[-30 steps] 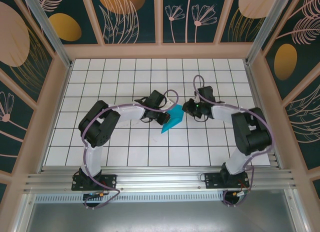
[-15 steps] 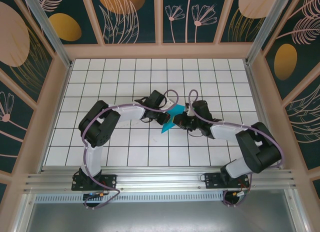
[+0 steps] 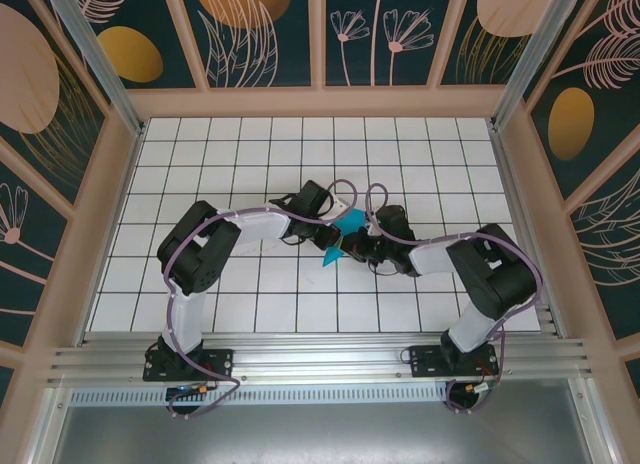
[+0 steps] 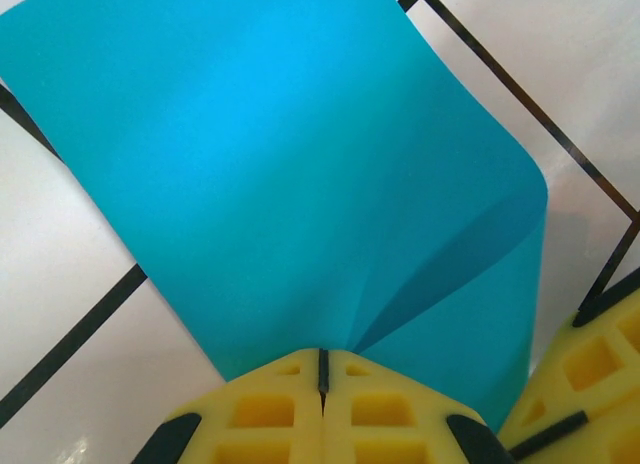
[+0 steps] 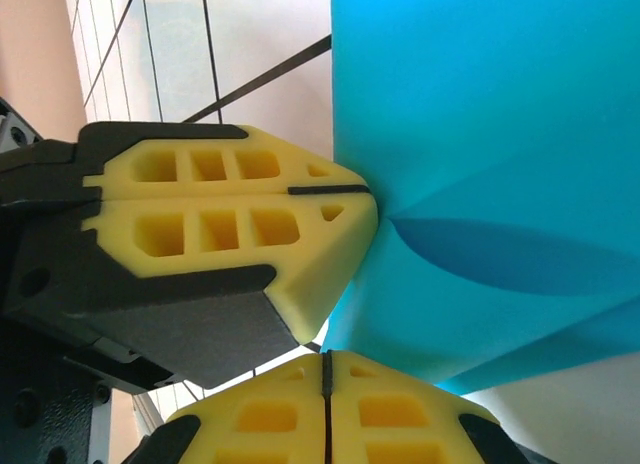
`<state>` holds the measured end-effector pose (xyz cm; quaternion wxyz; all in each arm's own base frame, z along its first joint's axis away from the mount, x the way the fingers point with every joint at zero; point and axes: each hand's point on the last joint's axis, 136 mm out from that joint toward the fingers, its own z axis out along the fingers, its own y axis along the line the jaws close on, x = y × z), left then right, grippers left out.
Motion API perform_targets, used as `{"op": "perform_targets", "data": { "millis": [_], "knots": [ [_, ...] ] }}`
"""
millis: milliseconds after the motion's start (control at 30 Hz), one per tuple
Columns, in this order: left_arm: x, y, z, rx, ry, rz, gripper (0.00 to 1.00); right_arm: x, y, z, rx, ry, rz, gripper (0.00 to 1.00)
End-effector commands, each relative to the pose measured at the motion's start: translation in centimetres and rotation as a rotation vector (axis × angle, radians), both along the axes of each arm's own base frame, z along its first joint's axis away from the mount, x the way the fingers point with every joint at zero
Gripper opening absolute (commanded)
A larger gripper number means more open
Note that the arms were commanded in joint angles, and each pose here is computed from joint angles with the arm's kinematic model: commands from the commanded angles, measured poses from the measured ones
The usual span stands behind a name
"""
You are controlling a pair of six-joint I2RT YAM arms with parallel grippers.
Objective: Fold a paper plane with a square sheet of paper (pick it up from the middle)
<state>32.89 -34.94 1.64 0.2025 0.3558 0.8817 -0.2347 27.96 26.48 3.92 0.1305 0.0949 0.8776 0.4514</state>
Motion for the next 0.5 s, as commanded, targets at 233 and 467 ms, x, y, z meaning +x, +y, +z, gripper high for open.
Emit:
{"op": "perform_targets", "data": {
  "millis": [233,467],
  "knots": [
    [0.3,1.1,-1.9,0.077,-0.004,0.016,0.02,0.1,0.4,-1.0,0.021,-0.011,0.005,0.1],
    [0.6,1.1,-1.5,0.076,-0.018,0.023,0.02,0.1,0.1,-1.3,0.003,-0.005,-0.004,0.11]
  ]
}}
